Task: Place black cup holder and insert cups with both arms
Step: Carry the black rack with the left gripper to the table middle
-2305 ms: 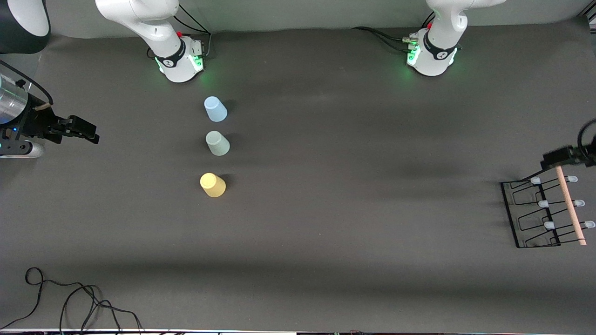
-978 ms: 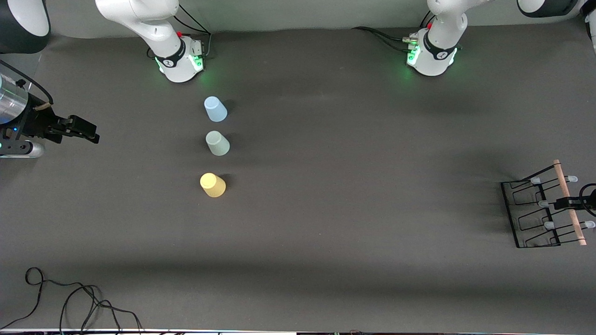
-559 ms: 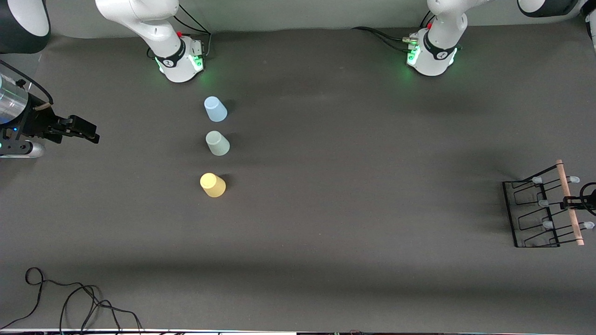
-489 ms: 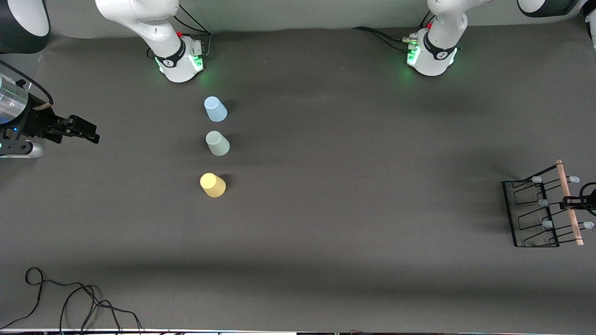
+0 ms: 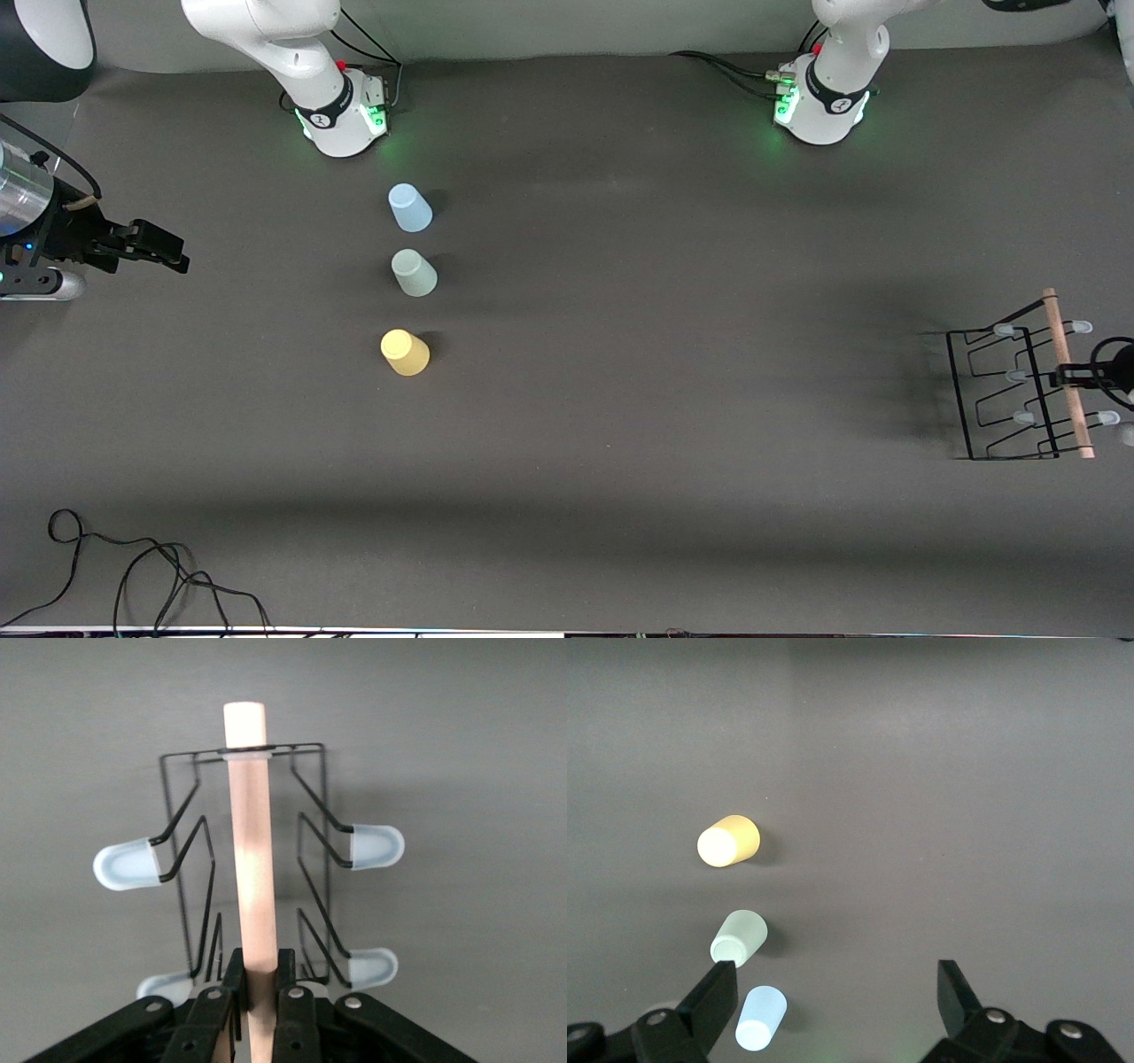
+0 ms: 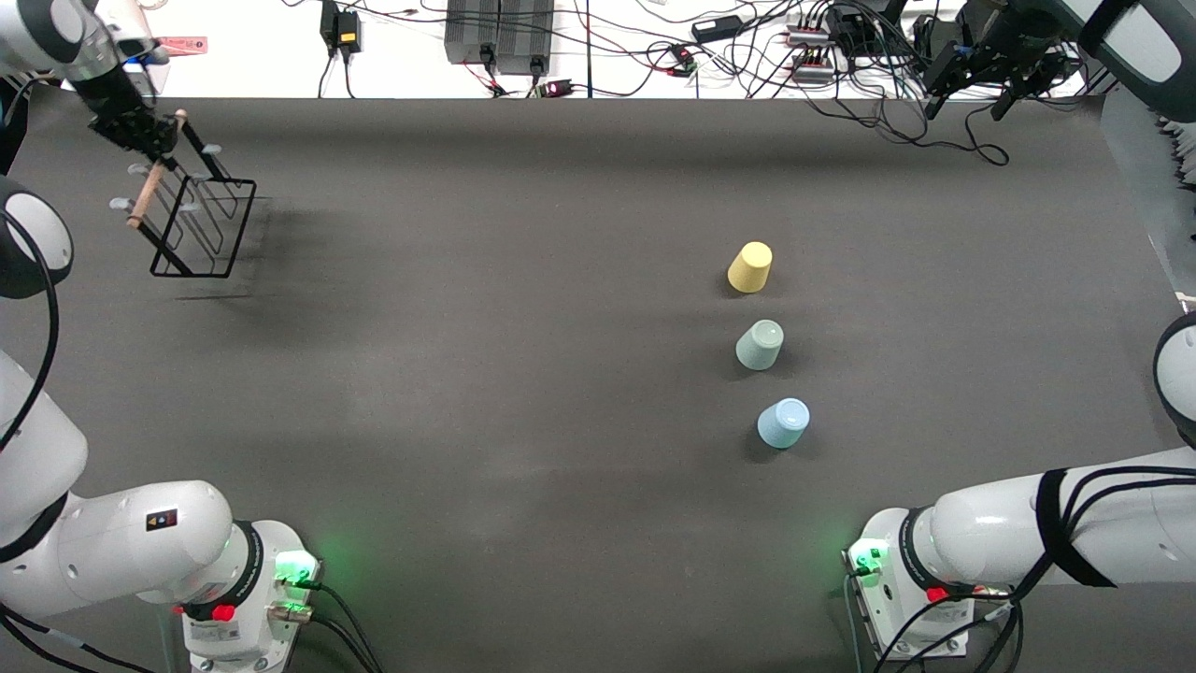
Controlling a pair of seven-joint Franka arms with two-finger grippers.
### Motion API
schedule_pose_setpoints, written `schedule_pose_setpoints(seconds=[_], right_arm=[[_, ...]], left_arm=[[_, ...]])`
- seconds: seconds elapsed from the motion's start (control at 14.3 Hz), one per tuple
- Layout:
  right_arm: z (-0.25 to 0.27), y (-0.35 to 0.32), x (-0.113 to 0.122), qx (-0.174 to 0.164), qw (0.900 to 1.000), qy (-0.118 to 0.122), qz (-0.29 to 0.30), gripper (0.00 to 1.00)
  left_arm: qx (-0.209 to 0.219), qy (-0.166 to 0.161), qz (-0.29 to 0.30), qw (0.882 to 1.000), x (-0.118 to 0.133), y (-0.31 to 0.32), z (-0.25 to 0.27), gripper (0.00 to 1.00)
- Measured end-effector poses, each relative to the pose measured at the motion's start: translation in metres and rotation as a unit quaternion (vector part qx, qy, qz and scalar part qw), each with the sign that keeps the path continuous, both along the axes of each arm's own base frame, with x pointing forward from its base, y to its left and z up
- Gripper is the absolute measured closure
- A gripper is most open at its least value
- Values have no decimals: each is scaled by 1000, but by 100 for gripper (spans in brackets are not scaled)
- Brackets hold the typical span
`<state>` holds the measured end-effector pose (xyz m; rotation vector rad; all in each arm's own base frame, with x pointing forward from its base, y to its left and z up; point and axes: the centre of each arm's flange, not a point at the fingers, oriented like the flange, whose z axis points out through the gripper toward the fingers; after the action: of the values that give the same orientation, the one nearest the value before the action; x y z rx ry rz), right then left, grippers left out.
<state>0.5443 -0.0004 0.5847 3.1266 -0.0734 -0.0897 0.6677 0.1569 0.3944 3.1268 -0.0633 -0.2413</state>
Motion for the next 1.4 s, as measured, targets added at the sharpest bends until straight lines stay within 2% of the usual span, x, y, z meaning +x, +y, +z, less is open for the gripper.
schedule_pose_setpoints(seconds=[0.42,0.7,0.84,0.98,1.26,1.4], right_arm=[[0,0,0,0,1000,0,0,0],[0,0,0,0,1000,0,0,0],[0,0,0,0,1000,0,0,0],[0,0,0,0,1000,0,0,0],[0,0,0,0,1000,1,0,0],[0,0,0,0,1000,1,0,0]], left_arm=[[5,9,-5,1000,-4,-167,30,84],[-27,15,-2,1000,-26,-248,39,84],[-28,9,14,999,-38,-295,43,84],[-21,-1,30,999,-57,-364,29,84],[0,12,19,1000,-122,-485,-11,84],[-1,-1,19,1000,-147,-532,-18,84]])
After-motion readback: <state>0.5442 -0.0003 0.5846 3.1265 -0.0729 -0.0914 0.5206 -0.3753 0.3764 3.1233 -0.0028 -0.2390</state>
